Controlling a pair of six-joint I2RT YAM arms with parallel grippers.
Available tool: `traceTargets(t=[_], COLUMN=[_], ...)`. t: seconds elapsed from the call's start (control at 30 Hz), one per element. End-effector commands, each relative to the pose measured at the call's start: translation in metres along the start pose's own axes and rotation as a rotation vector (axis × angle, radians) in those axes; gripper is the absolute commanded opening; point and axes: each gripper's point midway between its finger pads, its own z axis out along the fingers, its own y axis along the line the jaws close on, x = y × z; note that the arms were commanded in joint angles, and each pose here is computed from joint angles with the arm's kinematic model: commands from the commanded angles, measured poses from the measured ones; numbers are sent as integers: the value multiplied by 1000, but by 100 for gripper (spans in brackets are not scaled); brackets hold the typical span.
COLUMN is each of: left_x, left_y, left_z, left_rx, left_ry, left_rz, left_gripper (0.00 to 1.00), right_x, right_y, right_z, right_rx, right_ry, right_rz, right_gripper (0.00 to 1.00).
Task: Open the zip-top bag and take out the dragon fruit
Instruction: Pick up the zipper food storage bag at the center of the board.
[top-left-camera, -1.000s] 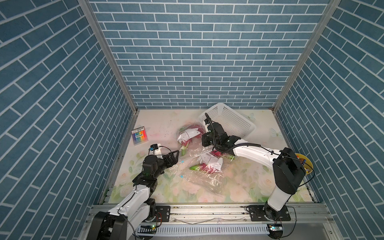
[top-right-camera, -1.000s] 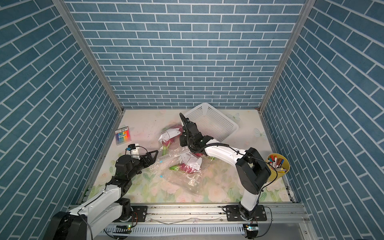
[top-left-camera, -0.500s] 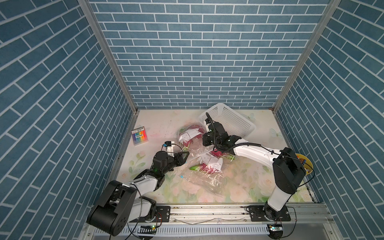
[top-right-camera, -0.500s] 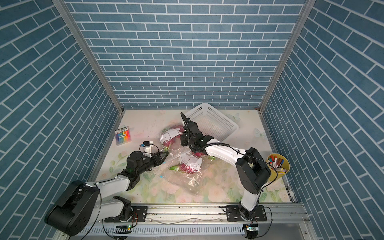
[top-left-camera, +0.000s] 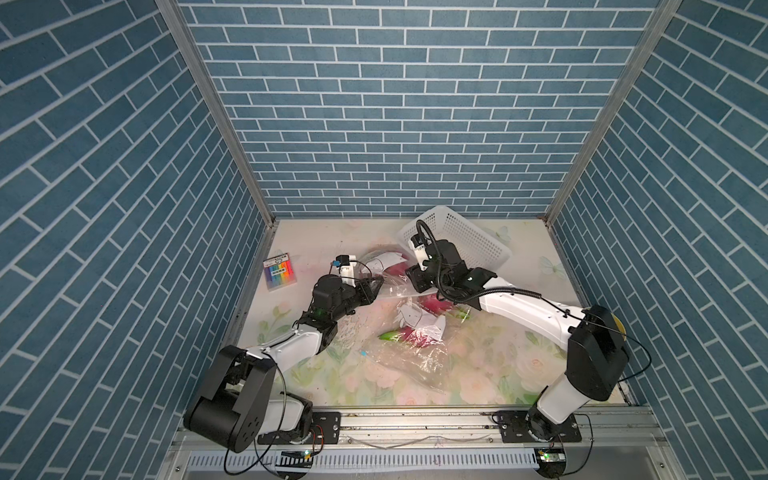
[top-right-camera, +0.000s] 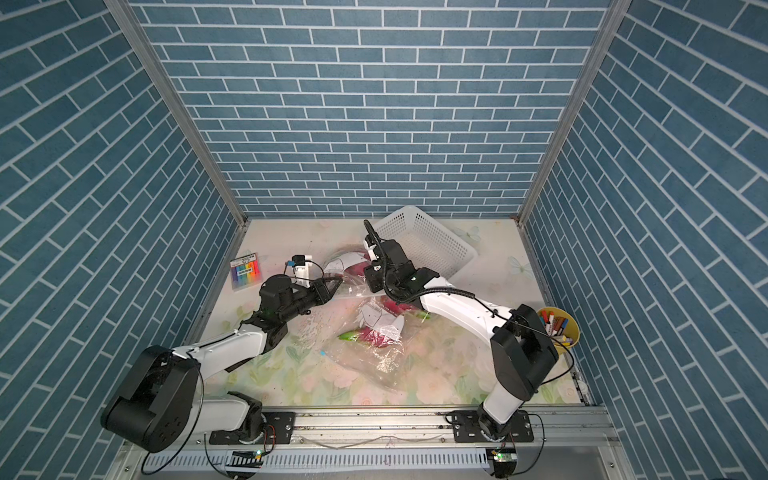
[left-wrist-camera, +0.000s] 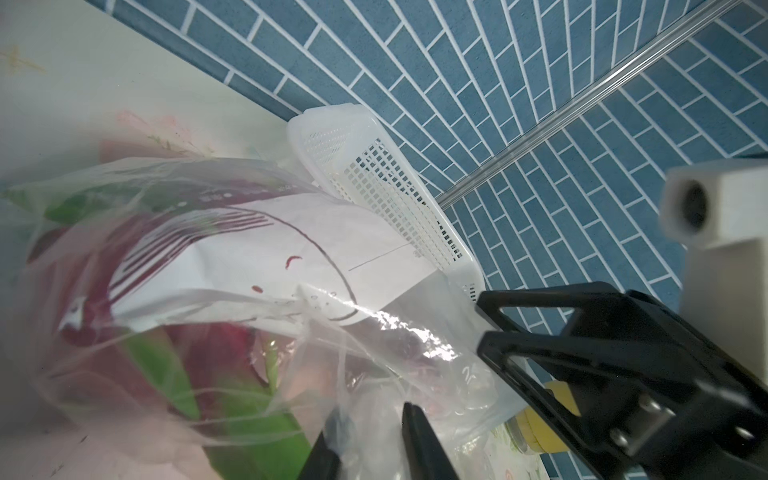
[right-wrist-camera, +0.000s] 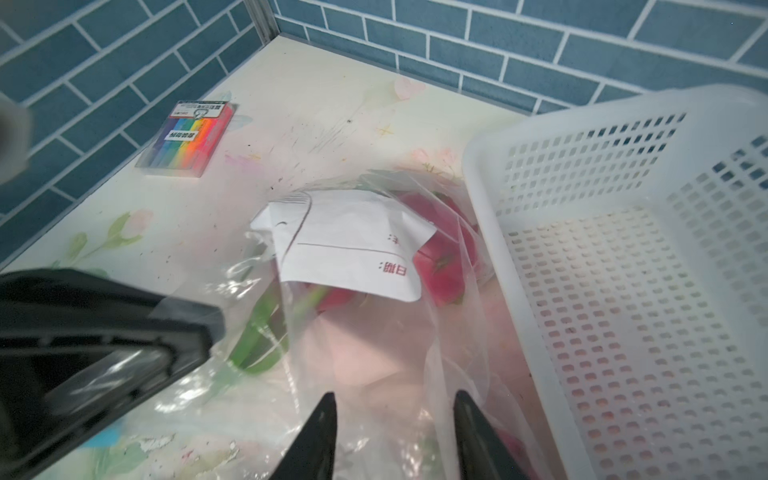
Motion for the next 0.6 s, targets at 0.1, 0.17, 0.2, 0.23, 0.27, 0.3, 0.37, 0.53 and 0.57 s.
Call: traceTargets(t=[0.1,0.17,0.2,0.23,0.27,0.3,0.37,0.53,0.57], left_x=[5,5,5,4,5,3,3,4,4], left_y=[-9,-10,-11,-13,-15,-18,-23,-25,-23], left_z=[10,10,10,9,9,8,8,8,7], left_rx=[22,20,20,28,34,46,66,80,74], left_ry=[91,102,110,116,123,127,145,194,196], left_rz=[-35,-39,-42,-42,-46,-50,-60,-87,-93], left_gripper=[27,27,27,27,26,26,24,24,24], right_x=[5,5,6,7,9,13,18,27,29], right_y=[35,47,54,59,63,65,66,67,67], right_z=[-12,-13,-12,-11,-9,-5,4,22,25], right_rx=[-49,-51,-60,-70,-75,-72,-61,-54,-49], right_ry=[18,13,13,12,15,19,17,9,6], right_rz=[-229,-283,-312,-332,-346,-361,-377,-382,-382], right_gripper=[48,48,49,50,50,51,54,64,67])
